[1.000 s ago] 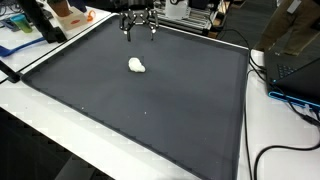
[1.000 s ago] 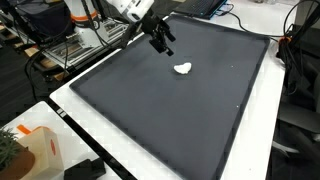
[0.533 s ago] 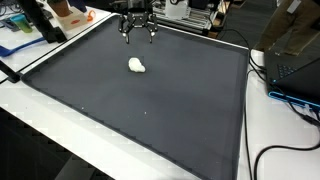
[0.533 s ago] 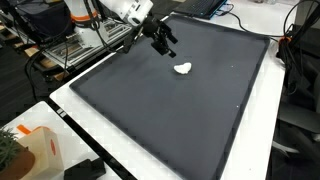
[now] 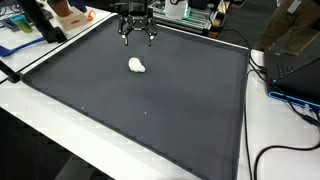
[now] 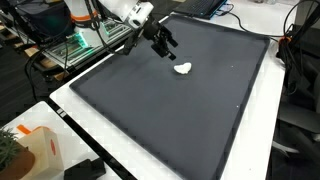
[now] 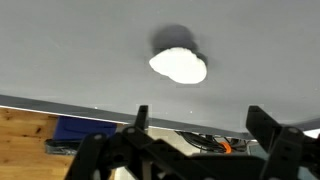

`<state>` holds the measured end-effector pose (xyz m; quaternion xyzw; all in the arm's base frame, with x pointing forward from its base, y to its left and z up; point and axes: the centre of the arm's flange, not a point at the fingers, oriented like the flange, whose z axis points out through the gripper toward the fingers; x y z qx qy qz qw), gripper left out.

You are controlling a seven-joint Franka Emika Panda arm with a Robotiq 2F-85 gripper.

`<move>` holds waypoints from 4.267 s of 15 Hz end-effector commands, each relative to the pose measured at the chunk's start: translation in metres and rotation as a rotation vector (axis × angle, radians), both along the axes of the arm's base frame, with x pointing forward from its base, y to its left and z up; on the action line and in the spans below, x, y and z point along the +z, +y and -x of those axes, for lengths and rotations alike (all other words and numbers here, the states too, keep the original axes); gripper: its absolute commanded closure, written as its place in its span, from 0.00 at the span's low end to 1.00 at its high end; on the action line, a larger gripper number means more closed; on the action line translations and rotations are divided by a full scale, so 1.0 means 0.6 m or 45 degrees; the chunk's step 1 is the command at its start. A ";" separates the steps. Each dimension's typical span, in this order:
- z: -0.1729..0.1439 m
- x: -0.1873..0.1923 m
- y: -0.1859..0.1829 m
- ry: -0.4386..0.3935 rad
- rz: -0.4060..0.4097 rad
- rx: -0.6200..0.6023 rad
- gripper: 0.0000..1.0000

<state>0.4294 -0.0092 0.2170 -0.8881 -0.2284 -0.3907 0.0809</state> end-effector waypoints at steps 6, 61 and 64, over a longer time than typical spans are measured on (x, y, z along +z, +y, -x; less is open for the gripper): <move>-0.024 0.023 0.034 0.045 0.080 -0.049 0.00; -0.138 0.080 0.137 0.478 0.143 -0.513 0.00; -0.153 0.102 0.128 0.516 0.172 -0.521 0.00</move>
